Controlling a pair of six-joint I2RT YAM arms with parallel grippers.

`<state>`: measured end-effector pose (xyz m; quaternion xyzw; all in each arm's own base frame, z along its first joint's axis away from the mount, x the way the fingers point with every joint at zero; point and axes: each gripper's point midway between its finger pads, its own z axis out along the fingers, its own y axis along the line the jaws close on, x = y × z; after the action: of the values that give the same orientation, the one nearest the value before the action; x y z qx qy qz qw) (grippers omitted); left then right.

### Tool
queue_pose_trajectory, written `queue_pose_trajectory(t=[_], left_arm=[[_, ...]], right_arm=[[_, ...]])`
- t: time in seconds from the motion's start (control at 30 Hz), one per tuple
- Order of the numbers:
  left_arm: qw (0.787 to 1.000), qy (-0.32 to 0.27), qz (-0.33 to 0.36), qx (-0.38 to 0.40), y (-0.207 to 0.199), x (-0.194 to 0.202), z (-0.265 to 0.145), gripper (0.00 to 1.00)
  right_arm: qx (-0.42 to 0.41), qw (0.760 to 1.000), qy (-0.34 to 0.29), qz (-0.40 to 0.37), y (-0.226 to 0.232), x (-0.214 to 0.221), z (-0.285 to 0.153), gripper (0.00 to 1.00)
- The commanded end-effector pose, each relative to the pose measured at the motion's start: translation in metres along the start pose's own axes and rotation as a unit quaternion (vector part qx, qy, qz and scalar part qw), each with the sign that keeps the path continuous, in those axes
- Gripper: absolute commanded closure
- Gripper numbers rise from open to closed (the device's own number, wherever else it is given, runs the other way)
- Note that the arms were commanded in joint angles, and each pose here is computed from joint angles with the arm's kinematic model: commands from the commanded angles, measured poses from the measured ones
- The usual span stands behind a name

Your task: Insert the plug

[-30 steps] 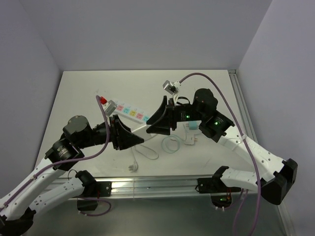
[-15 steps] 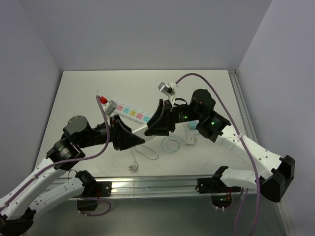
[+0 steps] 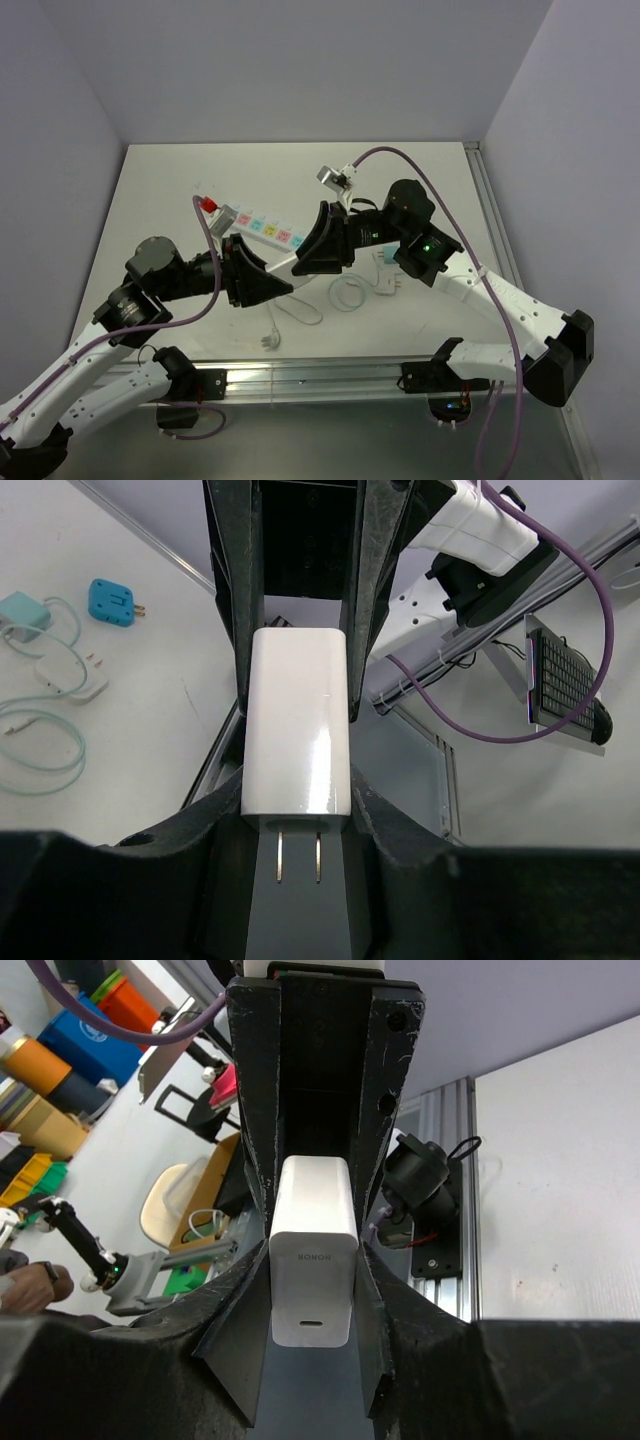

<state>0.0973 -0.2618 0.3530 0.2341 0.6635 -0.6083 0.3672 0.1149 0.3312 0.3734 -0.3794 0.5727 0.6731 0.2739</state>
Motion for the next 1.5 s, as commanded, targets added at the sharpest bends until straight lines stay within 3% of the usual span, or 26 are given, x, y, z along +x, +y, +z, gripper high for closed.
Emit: queue_pose_trajectory(t=[0.0, 0.43, 0.53, 0.63, 0.67, 0.77, 0.8, 0.87, 0.9, 0.93, 0.97, 1.0, 1.1, 1.13, 1.23, 1.33, 1.37, 1.43, 1.47], left_arm=[[0.999, -0.022, 0.019, 0.024, -0.012, -0.015, 0.003, 1.00], [1.000, -0.023, 0.016, 0.013, -0.010, -0.015, 0.000, 1.00], [0.999, -0.024, 0.019, 0.013, -0.011, -0.016, 0.000, 1.00], [0.999, -0.023, 0.019, 0.010, -0.009, -0.015, 0.000, 1.00], [1.000, -0.022, 0.018, 0.011, -0.009, -0.014, 0.000, 1.00], [1.000, -0.021, 0.016, -0.012, -0.001, -0.013, 0.000, 0.99], [0.999, -0.035, 0.019, -0.036, 0.005, -0.021, -0.001, 0.89], [0.996, -0.047, 0.016, -0.074, 0.015, -0.022, -0.008, 0.57], [0.989, -0.082, 0.015, -0.119, 0.027, -0.035, -0.014, 0.10], [0.984, -0.098, 0.010, -0.151, 0.035, -0.037, -0.024, 0.01], [0.977, -0.118, 0.007, -0.178, 0.039, -0.045, -0.032, 0.00], [0.954, -0.143, -0.014, -0.263, 0.066, -0.047, -0.049, 0.01], [0.898, -0.224, -0.043, -0.377, 0.089, -0.064, -0.096, 0.01], [0.861, -0.265, -0.044, -0.432, 0.103, -0.067, -0.123, 0.01], [0.819, -0.320, -0.063, -0.473, 0.115, -0.072, -0.149, 0.00], [0.795, -0.333, -0.081, -0.501, 0.121, -0.075, -0.156, 0.00], [0.783, -0.342, -0.083, -0.512, 0.120, -0.079, -0.162, 0.01], [0.777, -0.346, -0.082, -0.519, 0.122, -0.082, -0.163, 0.04], [0.777, -0.352, -0.082, -0.515, 0.121, -0.085, -0.161, 0.05]], right_arm=[[-0.041, 0.998, 0.013, -0.034, 0.019, -0.003, 0.006, 0.59], [-0.044, 0.998, 0.018, -0.030, 0.021, -0.003, 0.010, 0.51], [-0.038, 0.999, 0.011, -0.035, 0.021, -0.005, 0.010, 0.62], [-0.042, 0.998, 0.010, -0.034, 0.024, -0.006, 0.011, 0.87], [-0.040, 0.999, 0.007, -0.033, 0.023, -0.007, 0.011, 1.00], [-0.020, 0.999, -0.008, -0.034, 0.018, -0.012, 0.011, 1.00], [-0.007, 0.999, -0.015, -0.037, 0.016, -0.015, 0.010, 1.00], [0.045, 0.998, -0.031, -0.035, 0.000, -0.021, 0.009, 1.00], [0.065, 0.997, -0.033, -0.033, -0.006, -0.023, 0.008, 1.00], [0.089, 0.995, -0.032, -0.026, -0.011, -0.024, 0.006, 1.00], [0.124, 0.991, -0.037, -0.033, -0.024, -0.029, 0.003, 1.00], [0.159, 0.986, -0.041, -0.024, -0.036, -0.035, -0.001, 1.00], [0.285, 0.957, -0.044, -0.026, -0.081, -0.053, -0.018, 1.00], [0.315, 0.947, -0.032, -0.045, -0.093, -0.056, -0.023, 1.00], [0.416, 0.909, 0.013, -0.027, -0.145, -0.060, -0.030, 1.00], [0.522, 0.850, 0.066, 0.010, -0.204, -0.058, -0.040, 1.00], [0.531, 0.842, 0.098, 0.022, -0.230, -0.043, -0.033, 1.00], [0.563, 0.818, 0.113, 0.027, -0.244, -0.049, -0.037, 1.00], [0.582, 0.797, 0.156, 0.045, -0.274, -0.026, -0.037, 1.00]])
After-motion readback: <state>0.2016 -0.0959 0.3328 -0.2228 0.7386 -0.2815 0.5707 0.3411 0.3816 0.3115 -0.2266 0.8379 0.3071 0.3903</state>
